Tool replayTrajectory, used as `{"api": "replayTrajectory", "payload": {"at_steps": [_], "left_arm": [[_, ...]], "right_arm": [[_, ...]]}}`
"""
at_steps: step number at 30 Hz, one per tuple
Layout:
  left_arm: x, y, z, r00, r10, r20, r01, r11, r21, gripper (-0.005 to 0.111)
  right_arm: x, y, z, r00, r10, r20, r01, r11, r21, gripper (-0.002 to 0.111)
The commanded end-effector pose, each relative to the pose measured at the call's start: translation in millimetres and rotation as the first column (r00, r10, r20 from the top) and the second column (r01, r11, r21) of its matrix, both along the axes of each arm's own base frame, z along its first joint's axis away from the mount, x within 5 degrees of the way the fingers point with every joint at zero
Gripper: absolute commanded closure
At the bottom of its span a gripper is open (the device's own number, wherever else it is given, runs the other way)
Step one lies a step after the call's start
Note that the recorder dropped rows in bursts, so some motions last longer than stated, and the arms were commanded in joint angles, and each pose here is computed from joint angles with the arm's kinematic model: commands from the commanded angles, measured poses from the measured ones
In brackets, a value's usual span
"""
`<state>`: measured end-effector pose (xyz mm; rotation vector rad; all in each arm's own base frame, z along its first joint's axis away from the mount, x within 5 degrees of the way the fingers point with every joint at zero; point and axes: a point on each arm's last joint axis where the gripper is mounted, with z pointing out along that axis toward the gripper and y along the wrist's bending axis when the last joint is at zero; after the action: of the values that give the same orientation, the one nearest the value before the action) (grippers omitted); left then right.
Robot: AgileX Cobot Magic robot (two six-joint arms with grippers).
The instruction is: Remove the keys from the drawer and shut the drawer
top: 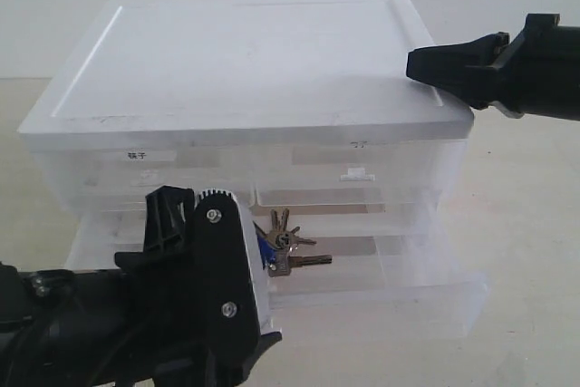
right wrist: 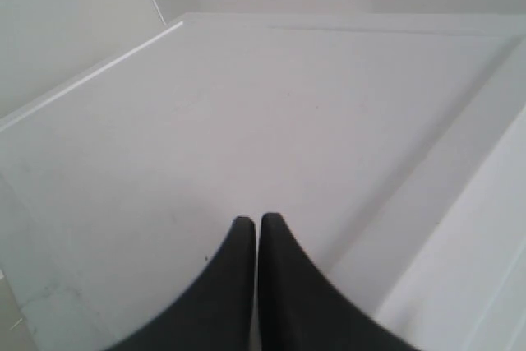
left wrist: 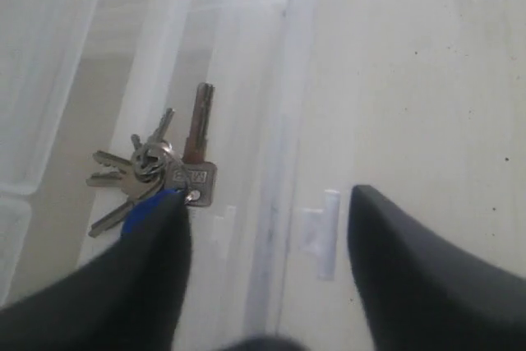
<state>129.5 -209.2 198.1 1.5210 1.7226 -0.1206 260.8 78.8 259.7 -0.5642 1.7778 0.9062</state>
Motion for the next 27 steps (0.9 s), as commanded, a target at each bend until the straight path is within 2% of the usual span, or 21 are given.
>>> {"api": "replayTrajectory", "payload": {"at_steps": [1,2,8,18,22,27], "left_arm": [[-4.2,-3.5,-2.2,0.998,-0.049,-0.040,0.048,0.999,-0.022,0.096],[-6.4,-4.9,-1.6,0.996,-0.072,-0.052,0.071,0.997,-0.035,0.101],[-13.9,-6.8,-4.6,0.986,-0.099,-0.135,0.087,0.992,-0.088,0.102],[-26.1,5.6,-23.9,0.971,-0.133,-0.200,0.126,0.991,-0.050,0.102],[-33.2,3.1,-17.1,0.954,-0.203,-0.222,0.182,0.977,-0.113,0.102],[-35.6,8.7,3.0,0.963,-0.214,-0.162,0.184,0.966,-0.179,0.102]], "right_arm": [[0.4,-0.6,-8.1,1.000,0.005,-0.019,-0.006,0.999,-0.049,0.109],[0.4,-0.6,-8.1,1.000,0.005,-0.019,-0.006,0.999,-0.049,0.109],[0.4,-0.7,-8.0,1.000,0.005,-0.016,-0.005,0.999,-0.050,0.109],[1.2,-1.0,-7.5,1.000,-0.005,-0.015,0.005,0.999,-0.044,0.109],[1.2,-1.0,-7.5,1.000,-0.005,-0.015,0.005,0.999,-0.044,0.109],[1.2,-1.0,-7.5,1.000,-0.005,-0.015,0.005,0.999,-0.044,0.109]]}}
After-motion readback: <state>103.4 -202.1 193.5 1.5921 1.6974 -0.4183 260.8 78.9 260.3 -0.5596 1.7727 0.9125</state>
